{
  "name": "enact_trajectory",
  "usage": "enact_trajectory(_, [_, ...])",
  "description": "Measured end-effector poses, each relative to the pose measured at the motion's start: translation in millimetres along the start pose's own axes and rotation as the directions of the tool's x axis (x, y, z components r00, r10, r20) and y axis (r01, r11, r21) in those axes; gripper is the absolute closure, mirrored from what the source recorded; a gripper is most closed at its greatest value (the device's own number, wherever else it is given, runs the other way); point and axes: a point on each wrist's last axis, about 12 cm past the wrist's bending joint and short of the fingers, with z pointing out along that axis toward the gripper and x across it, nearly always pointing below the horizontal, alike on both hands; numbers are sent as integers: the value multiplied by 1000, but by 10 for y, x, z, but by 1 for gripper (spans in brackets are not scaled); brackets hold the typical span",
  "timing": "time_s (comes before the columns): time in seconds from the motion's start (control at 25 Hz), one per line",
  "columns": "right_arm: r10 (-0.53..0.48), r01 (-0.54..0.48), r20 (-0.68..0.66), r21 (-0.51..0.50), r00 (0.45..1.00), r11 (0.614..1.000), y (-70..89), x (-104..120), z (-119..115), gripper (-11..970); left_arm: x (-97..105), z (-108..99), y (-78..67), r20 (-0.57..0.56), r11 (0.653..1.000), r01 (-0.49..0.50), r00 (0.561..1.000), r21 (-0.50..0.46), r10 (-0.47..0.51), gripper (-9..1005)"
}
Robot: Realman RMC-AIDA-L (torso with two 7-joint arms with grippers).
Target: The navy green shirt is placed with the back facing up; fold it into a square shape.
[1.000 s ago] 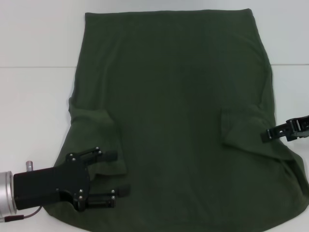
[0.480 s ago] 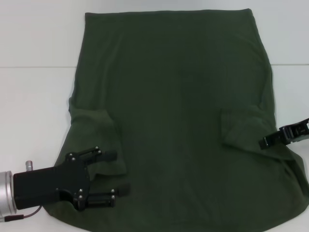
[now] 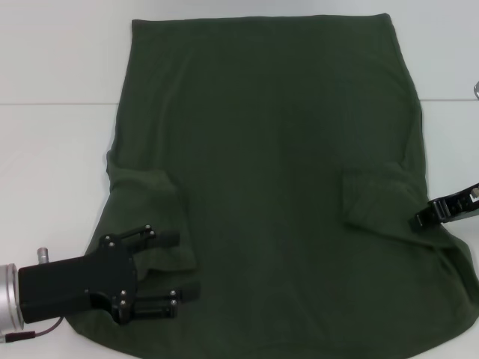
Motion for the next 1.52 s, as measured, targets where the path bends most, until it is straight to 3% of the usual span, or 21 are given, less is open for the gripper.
enact_trajectory(0.2, [-2, 2, 1, 0, 1000, 1000, 0, 1, 2, 738, 0, 0, -1, 0, 1000, 0, 1000, 1, 0, 103])
enact_trajectory(0.52, [-13, 13, 5, -3, 1000, 1000, 4, -6, -12, 929, 0, 0, -1, 0, 1000, 0, 1000, 1, 0, 103])
enact_trajectory(1.16, [-250, 247, -31, -86, 968, 965, 150, 53, -19, 925, 3, -19, 14, 6, 1000, 3, 1000, -19, -3, 103])
enact_trajectory(1.52, [-327, 321, -43, -107, 944, 941, 171, 81, -21, 905, 6, -33, 25, 9, 999, 6, 1000, -33, -5, 103])
